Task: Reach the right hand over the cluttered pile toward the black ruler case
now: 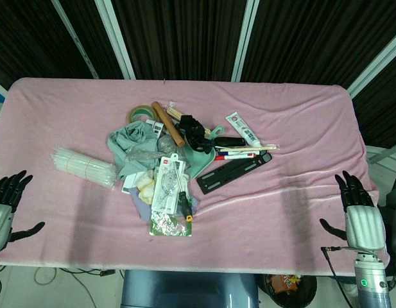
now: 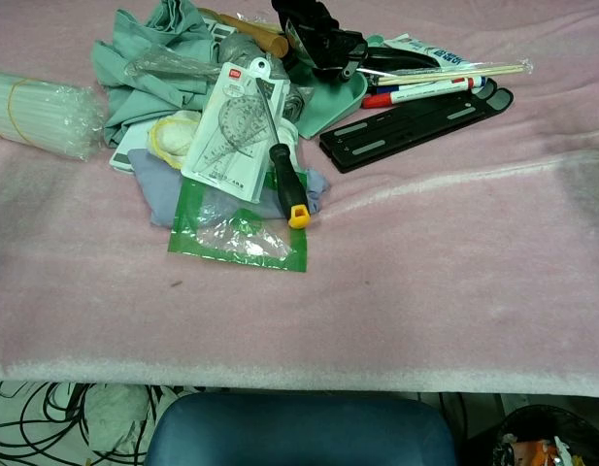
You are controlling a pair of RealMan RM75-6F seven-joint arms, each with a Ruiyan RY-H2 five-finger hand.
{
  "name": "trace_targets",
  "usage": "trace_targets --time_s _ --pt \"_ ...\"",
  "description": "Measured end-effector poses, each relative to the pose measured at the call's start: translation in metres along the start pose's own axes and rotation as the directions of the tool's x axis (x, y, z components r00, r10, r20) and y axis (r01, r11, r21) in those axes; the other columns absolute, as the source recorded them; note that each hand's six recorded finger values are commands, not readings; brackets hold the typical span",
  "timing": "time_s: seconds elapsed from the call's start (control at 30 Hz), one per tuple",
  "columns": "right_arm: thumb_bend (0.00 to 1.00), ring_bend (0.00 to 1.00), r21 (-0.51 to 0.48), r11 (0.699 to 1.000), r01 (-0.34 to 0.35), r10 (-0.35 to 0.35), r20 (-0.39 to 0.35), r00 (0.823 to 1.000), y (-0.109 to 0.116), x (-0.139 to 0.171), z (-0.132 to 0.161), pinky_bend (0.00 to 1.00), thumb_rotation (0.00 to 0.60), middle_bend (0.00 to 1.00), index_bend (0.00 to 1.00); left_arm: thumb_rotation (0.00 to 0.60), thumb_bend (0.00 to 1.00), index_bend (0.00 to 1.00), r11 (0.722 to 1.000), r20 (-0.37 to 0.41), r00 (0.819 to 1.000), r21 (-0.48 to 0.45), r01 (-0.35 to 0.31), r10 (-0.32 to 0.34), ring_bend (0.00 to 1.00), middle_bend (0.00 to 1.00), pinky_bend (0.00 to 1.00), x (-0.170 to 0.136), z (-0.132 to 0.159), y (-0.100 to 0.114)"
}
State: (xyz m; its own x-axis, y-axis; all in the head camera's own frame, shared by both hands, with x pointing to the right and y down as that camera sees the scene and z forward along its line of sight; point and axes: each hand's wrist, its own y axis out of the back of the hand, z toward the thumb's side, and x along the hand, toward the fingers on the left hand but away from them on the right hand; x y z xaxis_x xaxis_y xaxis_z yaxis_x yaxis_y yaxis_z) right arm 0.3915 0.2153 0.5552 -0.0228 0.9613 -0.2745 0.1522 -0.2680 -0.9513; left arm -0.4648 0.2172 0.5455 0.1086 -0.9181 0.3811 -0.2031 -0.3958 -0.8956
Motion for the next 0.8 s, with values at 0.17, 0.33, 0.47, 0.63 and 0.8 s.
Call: trace_targets --time_s 0.17,0.33,0.47,0.63,0.8 --pt "0.11 0.00 -0.003 1.000 -0.004 0.004 -0.004 1.000 0.000 0.000 0.002 0.21 0.600 0.00 0.00 0.600 0.00 0.00 1.000 -0.001 1.000 -0.002 -0.001 0.001 0.00 0.00 0.00 -0.001 0.000 0.000" --pt "0.09 0.00 -0.021 1.000 -0.010 0.010 -0.013 1.000 -0.001 -0.001 0.007 0.21 0.600 0.00 0.00 0.600 0.00 0.00 1.000 -0.003 1.000 -0.005 -0.005 0.005 0.00 0.00 0.00 -0.002 -0.001 0.002" --pt "0.06 0.00 -0.064 0.998 -0.016 0.014 -0.035 0.999 -0.001 -0.008 0.023 0.21 0.600 0.00 0.00 0.600 0.00 0.00 1.000 -0.007 1.000 -0.011 -0.004 0.004 0.00 0.00 0.00 -0.001 -0.002 0.002" --pt "0.06 0.00 -0.121 0.991 -0.060 0.051 -0.078 0.996 -0.008 -0.031 0.054 0.21 0.600 0.00 0.00 0.600 0.00 0.00 1.000 -0.009 1.000 -0.015 0.001 -0.001 0.00 0.00 0.00 0.000 -0.003 0.001" --pt "0.08 0.00 -0.151 0.981 -0.123 0.101 -0.145 0.984 -0.019 -0.064 0.096 0.21 0.600 0.00 0.00 0.600 0.00 0.00 1.000 -0.015 1.000 -0.018 0.010 -0.011 0.00 0.00 0.00 0.001 -0.003 0.000"
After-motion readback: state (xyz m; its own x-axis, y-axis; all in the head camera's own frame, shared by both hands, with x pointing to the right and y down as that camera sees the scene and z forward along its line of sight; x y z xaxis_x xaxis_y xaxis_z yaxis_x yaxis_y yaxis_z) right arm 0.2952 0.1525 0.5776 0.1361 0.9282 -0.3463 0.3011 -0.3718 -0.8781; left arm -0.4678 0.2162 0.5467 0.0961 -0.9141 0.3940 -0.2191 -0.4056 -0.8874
